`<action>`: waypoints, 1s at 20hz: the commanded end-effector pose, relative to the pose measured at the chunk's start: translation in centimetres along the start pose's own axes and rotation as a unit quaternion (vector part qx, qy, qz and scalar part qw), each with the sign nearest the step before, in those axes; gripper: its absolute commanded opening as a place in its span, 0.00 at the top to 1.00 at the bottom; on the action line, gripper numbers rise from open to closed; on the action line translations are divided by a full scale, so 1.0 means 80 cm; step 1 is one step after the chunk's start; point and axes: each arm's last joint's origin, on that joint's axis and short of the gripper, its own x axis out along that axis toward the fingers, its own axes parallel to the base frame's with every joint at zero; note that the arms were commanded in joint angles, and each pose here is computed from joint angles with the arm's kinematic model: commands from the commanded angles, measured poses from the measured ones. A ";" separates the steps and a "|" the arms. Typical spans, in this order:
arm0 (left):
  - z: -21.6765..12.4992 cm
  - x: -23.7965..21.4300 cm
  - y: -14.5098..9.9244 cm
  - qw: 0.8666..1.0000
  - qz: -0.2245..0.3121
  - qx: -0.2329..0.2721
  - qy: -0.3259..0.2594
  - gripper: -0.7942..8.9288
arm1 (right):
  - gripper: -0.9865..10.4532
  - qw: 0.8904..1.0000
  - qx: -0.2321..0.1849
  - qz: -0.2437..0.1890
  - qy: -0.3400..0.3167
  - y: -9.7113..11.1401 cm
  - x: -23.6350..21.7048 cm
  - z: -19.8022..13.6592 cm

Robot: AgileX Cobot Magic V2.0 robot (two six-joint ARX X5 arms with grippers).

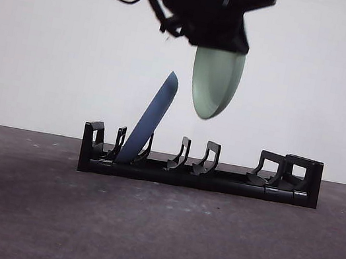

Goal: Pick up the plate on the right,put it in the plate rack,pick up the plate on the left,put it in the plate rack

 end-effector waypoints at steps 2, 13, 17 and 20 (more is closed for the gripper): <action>-0.010 0.013 0.012 1.000 -0.002 0.002 0.005 0.93 | 0.67 1.000 -0.006 -0.003 0.014 0.000 0.006 -0.003; -0.041 0.043 0.036 0.998 0.002 0.030 0.057 0.93 | 0.67 0.999 -0.003 0.013 0.044 0.001 0.045 -0.013; -0.048 0.044 0.037 0.996 -0.002 0.054 0.072 0.93 | 0.67 0.998 -0.002 0.041 0.046 0.003 0.055 -0.014; -0.053 0.044 0.040 0.993 -0.001 0.068 0.092 0.93 | 0.67 0.998 -0.002 0.043 0.052 0.003 0.061 -0.016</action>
